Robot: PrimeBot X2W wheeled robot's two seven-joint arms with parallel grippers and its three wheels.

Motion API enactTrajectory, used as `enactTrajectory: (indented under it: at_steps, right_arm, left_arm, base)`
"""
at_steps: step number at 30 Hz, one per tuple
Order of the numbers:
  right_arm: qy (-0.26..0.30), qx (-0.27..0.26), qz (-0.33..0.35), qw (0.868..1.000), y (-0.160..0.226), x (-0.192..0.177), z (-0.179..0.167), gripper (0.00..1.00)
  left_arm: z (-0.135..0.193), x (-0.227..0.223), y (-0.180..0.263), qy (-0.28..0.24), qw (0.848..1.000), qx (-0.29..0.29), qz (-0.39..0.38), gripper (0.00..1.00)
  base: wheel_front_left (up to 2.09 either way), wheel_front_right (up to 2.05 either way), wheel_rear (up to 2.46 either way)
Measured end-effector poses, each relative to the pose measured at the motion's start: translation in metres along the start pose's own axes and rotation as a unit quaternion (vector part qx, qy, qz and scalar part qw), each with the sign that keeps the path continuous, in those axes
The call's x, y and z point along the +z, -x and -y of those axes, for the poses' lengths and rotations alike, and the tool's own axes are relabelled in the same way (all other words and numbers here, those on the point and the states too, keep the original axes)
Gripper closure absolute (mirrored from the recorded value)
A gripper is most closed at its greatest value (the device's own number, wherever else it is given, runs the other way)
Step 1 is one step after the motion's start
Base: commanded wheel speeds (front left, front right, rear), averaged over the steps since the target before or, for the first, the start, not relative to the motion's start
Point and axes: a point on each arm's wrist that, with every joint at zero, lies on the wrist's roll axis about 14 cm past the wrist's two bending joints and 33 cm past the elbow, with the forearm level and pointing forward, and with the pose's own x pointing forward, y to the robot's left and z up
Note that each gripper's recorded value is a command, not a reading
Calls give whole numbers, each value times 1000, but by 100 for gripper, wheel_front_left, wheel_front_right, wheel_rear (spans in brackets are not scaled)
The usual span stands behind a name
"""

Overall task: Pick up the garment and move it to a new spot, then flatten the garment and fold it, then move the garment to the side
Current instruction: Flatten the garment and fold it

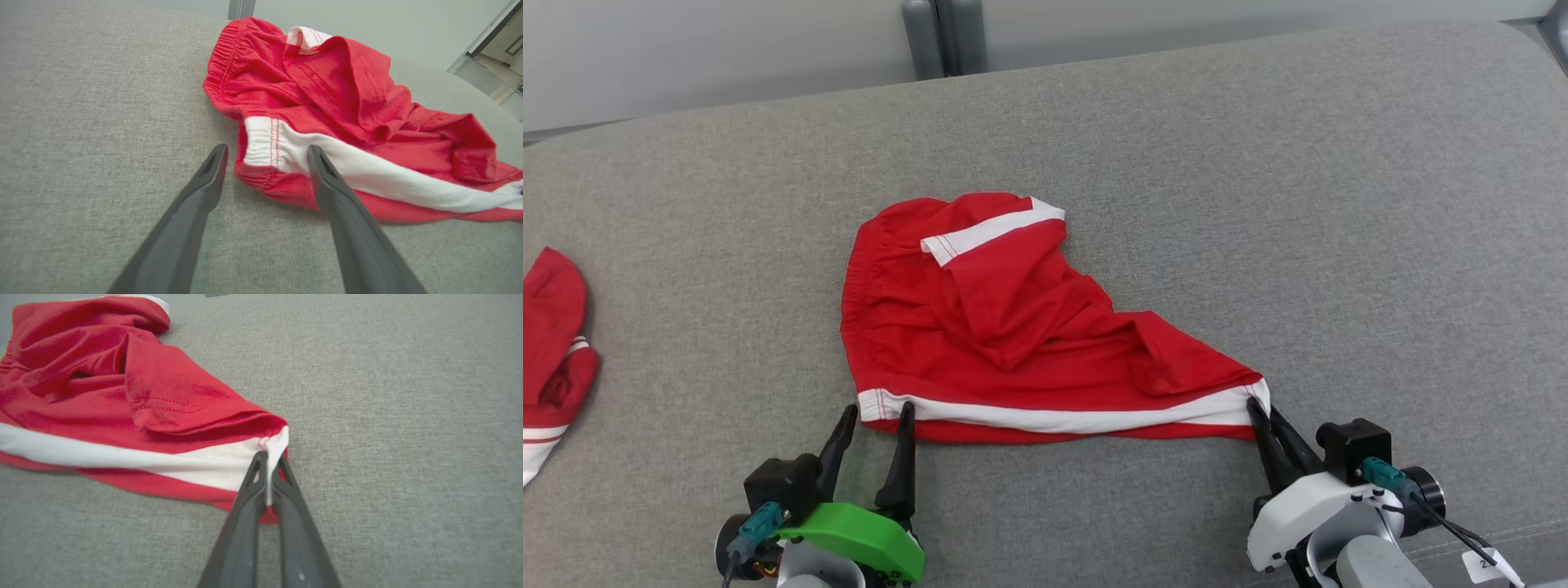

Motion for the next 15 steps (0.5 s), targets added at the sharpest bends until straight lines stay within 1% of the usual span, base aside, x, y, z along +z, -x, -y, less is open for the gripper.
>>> enactTrajectory:
  at_steps: [1, 2, 5, 8, 11, 15]
  right_arm:
    - [-1, 0, 1, 1000, 0, 0, 0, 100]
    - [-1, 0, 1, 1000, -1, 1, 0, 100]
    - [-3, 0, 5, 1000, -2, 3, 0, 100]
    - [-7, 2, 15, 1000, -4, 10, -1, 100]
    - [-11, 4, 37, 999, -7, 24, -3, 100]
    - [-19, 10, 79, 997, -10, 53, -7, 100]
  left_arm:
    - [1, 0, -1, 1, 1000, -2, -1, 57]
    - [2, -1, -2, 1, 1000, -4, -2, 100]
    - [6, -1, -3, 0, 1000, -10, -1, 100]
    - [8, 12, -4, 0, 1000, -13, 18, 100]
    - [12, 27, -3, -6, 999, -19, 42, 100]
    - [17, 57, -1, -26, 995, -27, 87, 100]
  base:
    - [0, 0, 0]
    - [0, 0, 0]
    - [0, 0, 0]
    - [0, 0, 0]
    - [0, 0, 0]
    - [0, 0, 0]
